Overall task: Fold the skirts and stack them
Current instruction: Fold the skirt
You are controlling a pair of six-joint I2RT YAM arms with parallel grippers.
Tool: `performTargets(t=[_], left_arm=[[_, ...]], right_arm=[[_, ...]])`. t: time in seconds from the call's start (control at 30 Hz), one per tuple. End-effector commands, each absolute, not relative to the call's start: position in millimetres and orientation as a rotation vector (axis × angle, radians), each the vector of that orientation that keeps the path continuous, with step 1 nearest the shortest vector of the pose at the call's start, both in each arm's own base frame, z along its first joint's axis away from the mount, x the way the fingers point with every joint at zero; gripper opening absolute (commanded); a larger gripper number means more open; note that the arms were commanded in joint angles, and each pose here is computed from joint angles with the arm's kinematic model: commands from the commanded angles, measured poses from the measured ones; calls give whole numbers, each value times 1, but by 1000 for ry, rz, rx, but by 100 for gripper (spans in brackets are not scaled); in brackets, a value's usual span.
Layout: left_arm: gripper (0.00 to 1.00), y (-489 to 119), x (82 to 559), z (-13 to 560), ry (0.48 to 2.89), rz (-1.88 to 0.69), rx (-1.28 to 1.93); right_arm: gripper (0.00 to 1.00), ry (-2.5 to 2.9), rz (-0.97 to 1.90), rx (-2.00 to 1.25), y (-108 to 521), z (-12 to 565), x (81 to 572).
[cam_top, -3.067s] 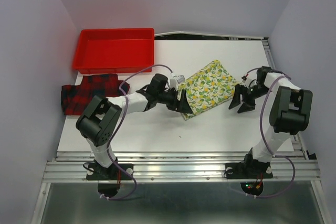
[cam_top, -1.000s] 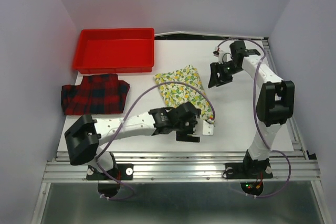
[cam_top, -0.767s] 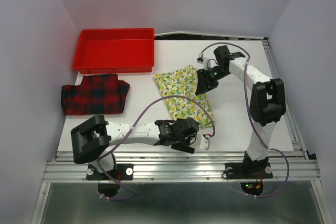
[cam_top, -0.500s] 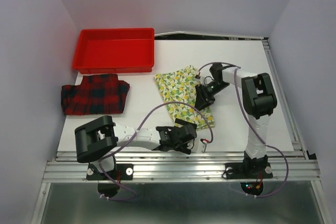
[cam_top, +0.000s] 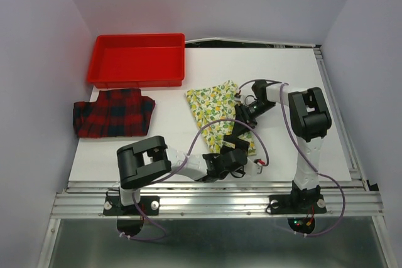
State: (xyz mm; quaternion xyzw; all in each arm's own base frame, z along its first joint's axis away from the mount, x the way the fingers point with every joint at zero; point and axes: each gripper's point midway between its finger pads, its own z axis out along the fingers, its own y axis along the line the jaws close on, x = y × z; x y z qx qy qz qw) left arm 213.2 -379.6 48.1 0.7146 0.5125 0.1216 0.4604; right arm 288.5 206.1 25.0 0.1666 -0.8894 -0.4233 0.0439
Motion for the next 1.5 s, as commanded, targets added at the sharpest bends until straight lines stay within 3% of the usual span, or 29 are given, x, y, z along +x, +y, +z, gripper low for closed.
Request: performTargets(t=[0.0, 0.07, 0.13, 0.17, 0.27, 0.3, 0.43, 0.7, 0.83, 0.9, 1.17, 1.47], left_arm=[[92, -375, 204, 12, 1323, 285, 1838], [84, -373, 204, 11, 1333, 293, 1842], [67, -369, 201, 11, 1355, 279, 1854], [51, -368, 199, 13, 1365, 268, 1855], [33, -361, 188, 17, 1425, 205, 1884], [23, -357, 181, 15, 1446, 179, 1916], [8, -353, 164, 27, 1497, 60, 1931], [5, -350, 151, 35, 1603, -26, 1902], [5, -356, 148, 44, 1617, -69, 1883], [5, -357, 147, 49, 1626, -85, 1870], [9, -357, 145, 57, 1636, -124, 1841], [19, -359, 143, 74, 1647, -191, 1822]], right_arm=[[46, -2799, -1074, 579, 185, -18, 286], [46, -2797, -1073, 577, 185, -18, 284], [45, -2799, -1066, 578, 184, -18, 283], [45, -2803, -1063, 583, 184, -17, 283], [45, -2810, -1070, 594, 183, -11, 282], [46, -2815, -1076, 613, 183, -6, 282], [52, -2846, -1169, 749, 191, 38, 298], [57, -3011, -1354, 908, 220, 131, 376], [57, -2939, -1649, 811, 245, 158, 385], [56, -2803, -1801, 729, 263, 150, 371], [49, -2448, -1909, 715, 324, 108, 305], [46, -2489, -1710, 653, 333, 14, 276]])
